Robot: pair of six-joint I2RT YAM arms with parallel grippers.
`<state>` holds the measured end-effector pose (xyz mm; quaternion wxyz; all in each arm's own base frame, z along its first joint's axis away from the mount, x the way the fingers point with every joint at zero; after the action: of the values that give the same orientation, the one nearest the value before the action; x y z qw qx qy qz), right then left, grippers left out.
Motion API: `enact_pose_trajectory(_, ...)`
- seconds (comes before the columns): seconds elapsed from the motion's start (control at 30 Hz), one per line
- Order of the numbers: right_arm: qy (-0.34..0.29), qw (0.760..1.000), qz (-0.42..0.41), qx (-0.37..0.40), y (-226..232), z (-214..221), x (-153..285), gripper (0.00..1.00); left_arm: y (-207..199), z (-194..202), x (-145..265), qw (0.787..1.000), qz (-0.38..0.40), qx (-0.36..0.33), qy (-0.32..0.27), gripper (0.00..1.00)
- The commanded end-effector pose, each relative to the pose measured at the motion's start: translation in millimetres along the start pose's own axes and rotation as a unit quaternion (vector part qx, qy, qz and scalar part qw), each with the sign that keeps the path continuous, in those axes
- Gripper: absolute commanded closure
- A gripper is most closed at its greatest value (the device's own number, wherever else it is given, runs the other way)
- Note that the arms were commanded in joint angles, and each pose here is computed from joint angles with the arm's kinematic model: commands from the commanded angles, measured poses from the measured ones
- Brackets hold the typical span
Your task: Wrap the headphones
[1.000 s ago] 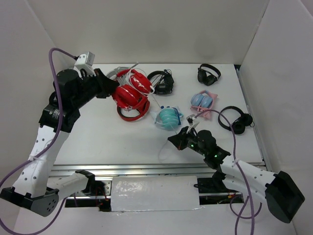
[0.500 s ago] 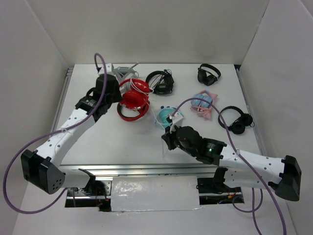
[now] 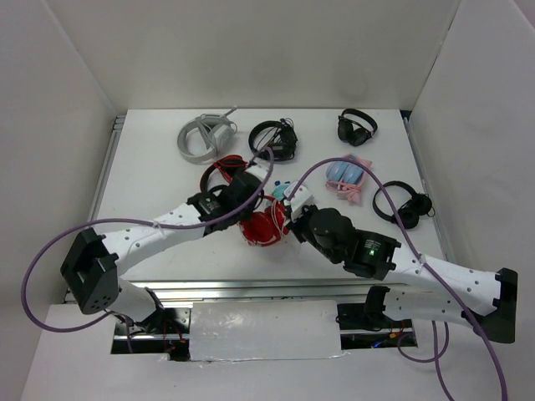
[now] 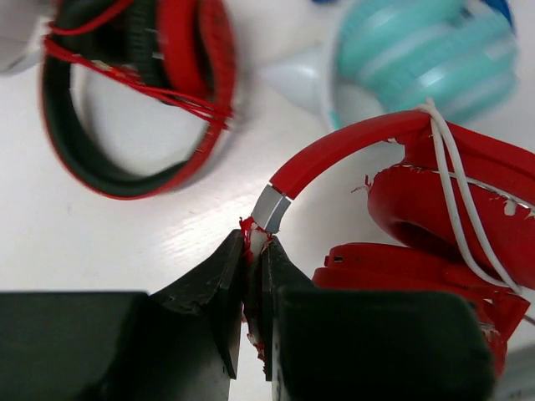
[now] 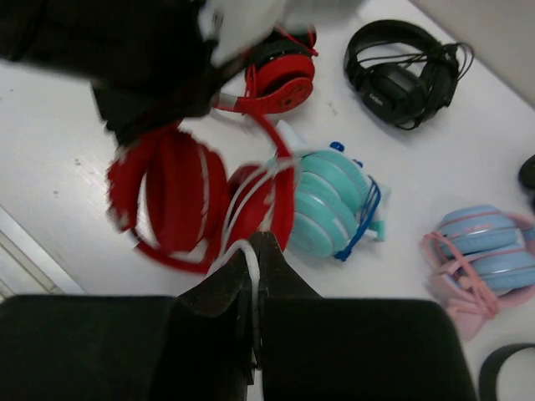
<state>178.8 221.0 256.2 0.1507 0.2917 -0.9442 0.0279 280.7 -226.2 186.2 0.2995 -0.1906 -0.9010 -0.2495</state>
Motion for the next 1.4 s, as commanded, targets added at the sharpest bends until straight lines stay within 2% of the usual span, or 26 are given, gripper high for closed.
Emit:
enact_pose_trajectory(0.0, -0.074, 0.997, -0.008, 0.035, -9.9, -52.9, 12.0, 1.00, -22.2, -20.6, 17.7, 0.996, 0.037, -0.050, -0.064, 1.00)
enact_pose_trajectory(0.13, -0.097, 0.994, 0.025, 0.030, -35.3, -71.4, 11.6, 1.00, -59.3, -16.1, 47.4, 0.983, 0.104, -0.109, -0.108, 1.00)
enact_pose_trajectory(0.27, -0.126, 0.990, 0.055, 0.007, -59.6, -81.1, 7.8, 1.00, -79.6, -14.3, 78.3, 0.962, 0.175, -0.123, -0.170, 1.00)
enact_pose_trajectory(0.37, -0.139, 0.990, 0.010, 0.003, -62.2, -83.5, 3.9, 1.00, -82.8, -18.5, 103.5, 0.944, 0.217, -0.121, -0.217, 1.00)
enact_pose_trajectory(0.4, -0.137, 0.990, -0.031, 0.005, -53.7, -82.4, 1.5, 1.00, -81.4, -21.5, 113.8, 0.937, 0.229, -0.118, -0.236, 1.00)
enact_pose_trajectory(0.53, -0.126, 0.988, -0.093, 0.000, -40.0, -75.9, -12.9, 1.00, -81.3, -26.1, 132.6, 0.921, 0.256, -0.119, -0.268, 1.00)
enact_pose_trajectory(0.63, -0.095, 0.990, -0.099, -0.009, -38.3, -64.2, -33.2, 1.00, -83.8, -29.7, 144.6, 0.907, 0.278, -0.123, -0.291, 1.00)
enact_pose_trajectory(0.8, -0.034, 0.992, -0.108, -0.057, -42.1, -34.7, -60.9, 0.97, -72.1, -41.3, 166.1, 0.898, 0.274, -0.097, -0.329, 1.00)
enact_pose_trajectory(1.0, -0.037, 0.978, -0.178, -0.099, -24.2, -7.4, -62.8, 0.89, -32.0, -67.8, 193.9, 0.906, 0.204, -0.010, -0.371, 1.00)
enact_pose_trajectory(1.1, -0.049, 0.969, -0.221, -0.103, -13.9, -1.8, -61.0, 0.75, -15.9, -87.5, 213.8, 0.901, 0.189, 0.014, -0.390, 1.00)
enact_pose_trajectory(1.3, -0.062, 0.953, -0.272, -0.117, 0.6, -1.1, -66.4, 0.58, 7.7, -121.7, 236.1, 0.906, 0.153, 0.056, -0.390, 1.00)
enact_pose_trajectory(1.37, -0.053, 0.947, -0.291, -0.125, 8.7, 5.2, -71.5, 0.55, 11.5, -129.1, 237.2, 0.912, 0.142, 0.061, -0.379, 1.00)
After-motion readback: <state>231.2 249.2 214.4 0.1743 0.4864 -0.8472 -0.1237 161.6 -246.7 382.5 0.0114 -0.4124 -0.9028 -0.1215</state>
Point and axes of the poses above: each gripper's point midway between its finger pads, its own x axis back along the fingers, its own y axis along the line the jaws close on, z = x × y, the point moved 4 cm from there along x, back along the fingers, and after that the axes turned 15 degrees about -x, right-handed, at the moved point
